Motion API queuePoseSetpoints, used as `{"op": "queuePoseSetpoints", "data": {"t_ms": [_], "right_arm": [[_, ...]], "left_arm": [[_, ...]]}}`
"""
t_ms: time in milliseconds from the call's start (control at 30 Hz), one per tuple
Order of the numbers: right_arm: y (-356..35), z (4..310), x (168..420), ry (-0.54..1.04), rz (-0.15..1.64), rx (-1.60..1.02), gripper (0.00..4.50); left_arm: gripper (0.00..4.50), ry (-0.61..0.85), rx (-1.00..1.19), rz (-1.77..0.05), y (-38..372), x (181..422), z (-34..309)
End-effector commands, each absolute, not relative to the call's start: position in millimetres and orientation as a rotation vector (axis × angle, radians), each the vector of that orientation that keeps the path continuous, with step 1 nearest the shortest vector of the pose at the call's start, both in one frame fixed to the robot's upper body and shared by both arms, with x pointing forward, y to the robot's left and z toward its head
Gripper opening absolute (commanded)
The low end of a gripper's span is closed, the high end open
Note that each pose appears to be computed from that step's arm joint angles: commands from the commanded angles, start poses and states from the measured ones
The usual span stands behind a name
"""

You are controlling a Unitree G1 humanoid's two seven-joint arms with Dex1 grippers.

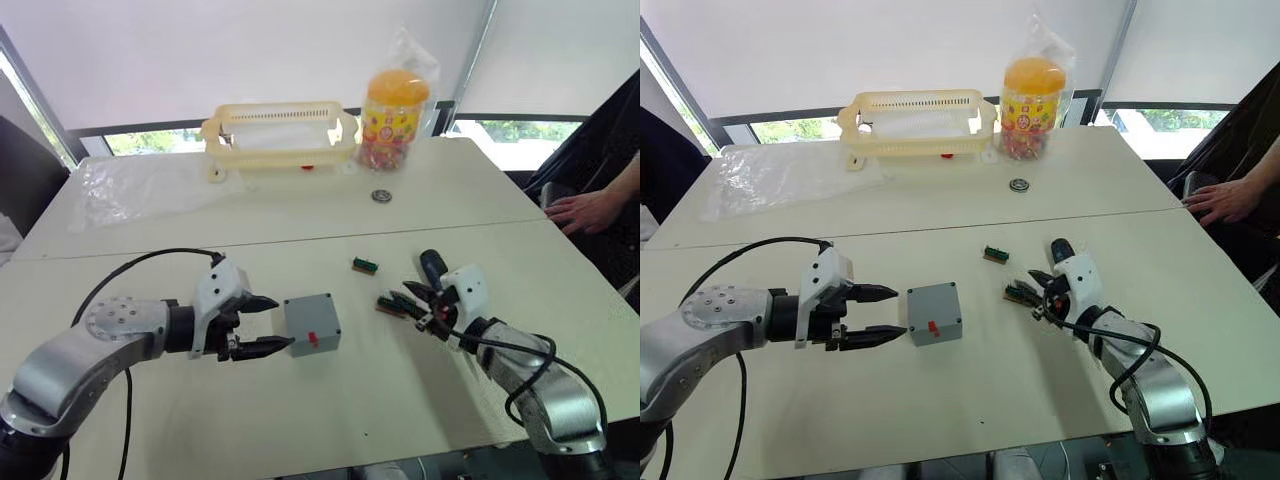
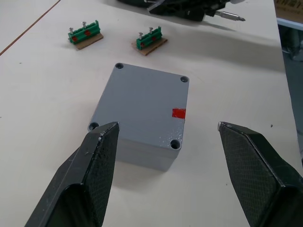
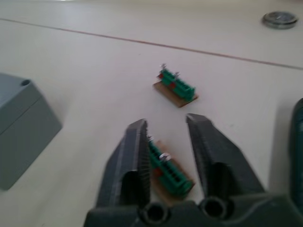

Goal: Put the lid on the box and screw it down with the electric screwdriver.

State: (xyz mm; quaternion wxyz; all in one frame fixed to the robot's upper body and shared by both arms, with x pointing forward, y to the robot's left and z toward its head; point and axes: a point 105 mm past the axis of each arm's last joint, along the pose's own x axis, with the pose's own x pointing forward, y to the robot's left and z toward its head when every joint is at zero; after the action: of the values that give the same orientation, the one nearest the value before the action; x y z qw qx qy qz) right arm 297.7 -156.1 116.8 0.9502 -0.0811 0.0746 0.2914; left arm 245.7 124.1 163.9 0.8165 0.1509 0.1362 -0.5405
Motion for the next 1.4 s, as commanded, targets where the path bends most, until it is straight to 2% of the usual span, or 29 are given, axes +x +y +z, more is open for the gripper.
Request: {"op": "queuePoseSetpoints", "data": {"t_ms": [33,267,700,800,933,1400], "right_arm": [[-155.1,127.2,295.7,0.130,0.592,-0.149,2.94],[-156.0,116.0,300.1,0.200,0.602,-0.137,2.94],[-157.2,106.5,312.0,0.238,0.618,-0.182,2.94],[-157.9,104.3,314.3,0.243,0.612,-0.193,2.16],[-159.1,103.9,317.6,0.236,0.602,-0.199,0.02],[-159.5,103.1,311.8,0.225,0.602,-0.224,0.02]], "left_arm": [[3.41,0.261,0.338,-1.156,123.6,244.7,167.8],[3.41,0.262,0.336,-1.155,122.5,245.6,167.1],[3.41,0.261,0.340,-1.139,122.3,244.6,164.6],[3.41,0.259,0.338,-1.137,121.9,244.6,164.7],[3.41,0.261,0.339,-1.134,121.9,244.2,163.9],[3.41,0.259,0.344,-1.132,122.0,245.6,163.3]]}}
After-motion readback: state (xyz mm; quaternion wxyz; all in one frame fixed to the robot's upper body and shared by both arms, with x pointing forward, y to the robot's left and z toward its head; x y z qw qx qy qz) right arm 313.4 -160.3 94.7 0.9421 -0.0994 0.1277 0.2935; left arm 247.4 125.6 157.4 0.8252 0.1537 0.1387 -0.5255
